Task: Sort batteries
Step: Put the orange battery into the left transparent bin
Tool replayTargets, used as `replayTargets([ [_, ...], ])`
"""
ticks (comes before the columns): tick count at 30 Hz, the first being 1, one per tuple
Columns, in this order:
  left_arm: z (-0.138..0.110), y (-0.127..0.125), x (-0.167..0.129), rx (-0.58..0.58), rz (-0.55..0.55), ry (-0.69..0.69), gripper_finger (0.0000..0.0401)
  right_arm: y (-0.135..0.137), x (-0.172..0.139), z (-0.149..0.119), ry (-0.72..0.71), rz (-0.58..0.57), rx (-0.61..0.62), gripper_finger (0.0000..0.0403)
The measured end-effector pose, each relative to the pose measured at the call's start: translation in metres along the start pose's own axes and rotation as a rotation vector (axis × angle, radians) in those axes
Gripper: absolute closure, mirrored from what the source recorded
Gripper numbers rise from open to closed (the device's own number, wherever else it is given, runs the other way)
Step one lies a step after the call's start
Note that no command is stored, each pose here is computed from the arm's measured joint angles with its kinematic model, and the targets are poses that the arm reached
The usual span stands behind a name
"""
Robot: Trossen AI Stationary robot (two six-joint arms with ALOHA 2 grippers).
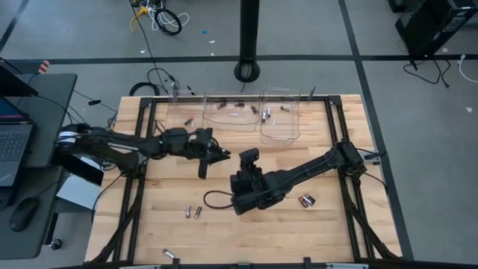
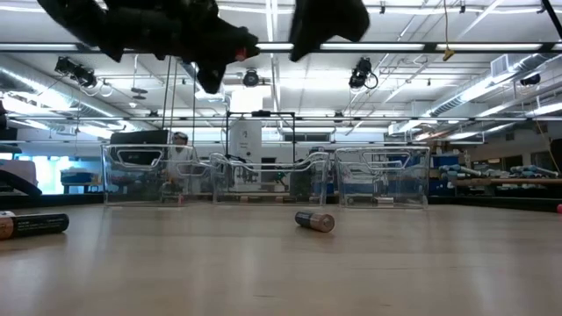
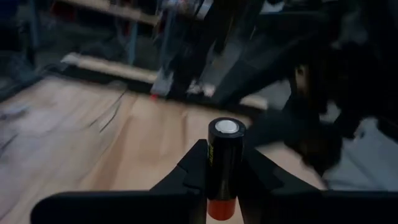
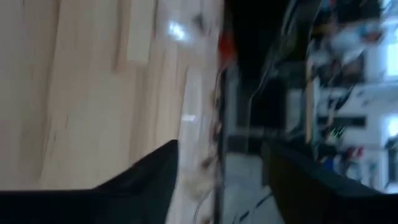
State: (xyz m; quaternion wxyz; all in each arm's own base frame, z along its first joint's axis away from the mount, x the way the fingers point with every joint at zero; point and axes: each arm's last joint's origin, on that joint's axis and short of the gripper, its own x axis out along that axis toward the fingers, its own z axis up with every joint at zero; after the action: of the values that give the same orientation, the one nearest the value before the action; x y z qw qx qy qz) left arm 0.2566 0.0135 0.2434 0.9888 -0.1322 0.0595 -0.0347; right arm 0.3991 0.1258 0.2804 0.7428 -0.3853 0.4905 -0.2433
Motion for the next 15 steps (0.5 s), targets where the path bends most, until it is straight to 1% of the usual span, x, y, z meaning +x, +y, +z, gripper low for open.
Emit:
replayTargets([
  [3,0.017,0.004,-0.006,0.023,0.063,0.080,0.0344,-0.004,0.006,-0.013,0.107,0.041,0.054,0.0236],
  [5,0.024,0.009,-0.014,0.020,0.125,0.187,0.0344,-0.004,0.010,-0.019,0.157,0.047,0.085,0.0283],
  [7,0.036,0.015,-0.019,0.018,0.190,0.269,0.0344,-0.001,0.012,-0.025,0.199,0.044,0.083,0.0332],
  [9,0.045,0.023,-0.030,0.004,0.275,0.380,0.0344,0.005,0.015,-0.030,0.219,0.041,0.084,0.0377],
  [10,0.051,0.027,-0.034,0.001,0.322,0.411,0.0344,0.009,0.017,-0.032,0.229,0.038,0.077,0.0389],
  [11,0.057,0.032,-0.039,-0.002,0.369,0.443,0.0344,0.013,0.019,-0.034,0.237,0.036,0.075,0.0391],
  [13,0.063,0.042,-0.050,-0.023,0.451,0.521,0.0344,0.021,0.025,-0.039,0.256,0.035,0.075,0.0385],
  [15,0.071,0.054,-0.058,-0.042,0.523,0.554,0.0344,0.030,0.032,-0.044,0.271,0.041,0.066,0.0383],
])
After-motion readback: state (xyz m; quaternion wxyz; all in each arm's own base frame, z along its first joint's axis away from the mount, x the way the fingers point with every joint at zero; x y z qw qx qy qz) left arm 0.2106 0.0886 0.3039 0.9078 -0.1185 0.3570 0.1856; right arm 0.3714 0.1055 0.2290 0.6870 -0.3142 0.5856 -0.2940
